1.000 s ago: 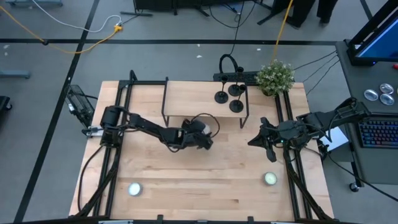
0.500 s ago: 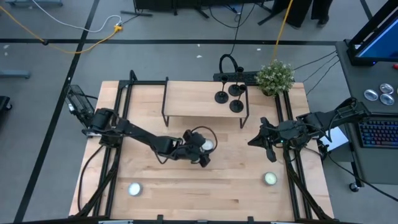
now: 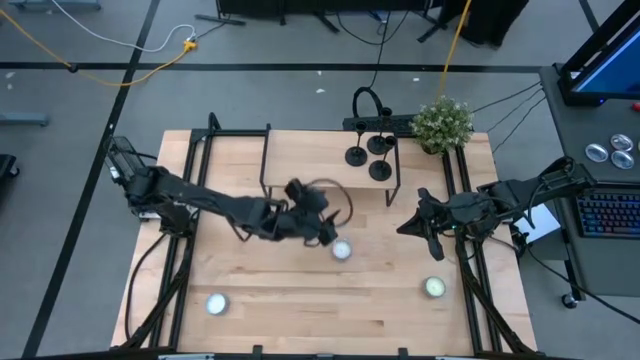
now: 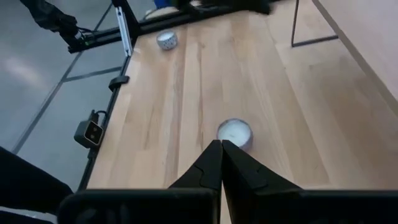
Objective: Pick & Place candle stick holders
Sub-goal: Put the red scented candle on the shelf
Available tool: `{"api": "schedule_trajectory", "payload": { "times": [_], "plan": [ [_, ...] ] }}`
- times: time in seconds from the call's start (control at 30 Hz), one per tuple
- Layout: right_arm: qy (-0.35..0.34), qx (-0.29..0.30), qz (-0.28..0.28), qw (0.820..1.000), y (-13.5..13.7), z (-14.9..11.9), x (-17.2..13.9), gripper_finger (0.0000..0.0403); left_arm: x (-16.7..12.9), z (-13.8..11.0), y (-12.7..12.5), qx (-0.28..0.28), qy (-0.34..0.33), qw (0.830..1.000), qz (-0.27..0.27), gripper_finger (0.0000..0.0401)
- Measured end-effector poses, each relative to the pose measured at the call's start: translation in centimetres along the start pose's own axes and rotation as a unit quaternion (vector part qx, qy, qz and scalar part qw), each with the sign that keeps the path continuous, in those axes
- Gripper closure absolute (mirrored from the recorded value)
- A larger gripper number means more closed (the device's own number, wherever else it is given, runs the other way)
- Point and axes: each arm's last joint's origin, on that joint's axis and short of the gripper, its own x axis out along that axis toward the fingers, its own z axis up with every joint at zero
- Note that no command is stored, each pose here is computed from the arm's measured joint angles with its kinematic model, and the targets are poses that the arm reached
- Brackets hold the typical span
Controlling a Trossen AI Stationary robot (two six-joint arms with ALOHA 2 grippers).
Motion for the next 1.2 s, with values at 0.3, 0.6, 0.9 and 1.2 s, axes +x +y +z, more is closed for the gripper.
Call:
{"api": "schedule_trajectory", "payload": {
  "times": [0.3, 0.6, 0.9, 1.2],
  "plan": [
    [0.002, -0.015, -0.003, 1.000, 0.0, 0.0, 0.0, 0.0403, 0.2, -0.1, 0.1, 0.006, 0.052, 0.994, -0.092, 0.0099],
    [0.002, -0.025, -0.005, 1.000, 0.0, -0.1, 0.0, 0.0403, 0.6, -2.3, -1.7, 0.031, 0.141, 0.971, -0.192, 0.0098],
    [0.003, -0.024, -0.003, 1.000, 0.0, -0.1, 0.0, 0.0403, 4.0, -5.2, -3.7, -0.011, 0.197, 0.955, -0.223, 0.0098],
    [0.004, -0.024, -0.001, 1.000, 0.0, -0.1, 0.0, 0.0403, 4.9, -5.2, -4.1, -0.015, 0.186, 0.947, -0.259, 0.0052]
  ]
}}
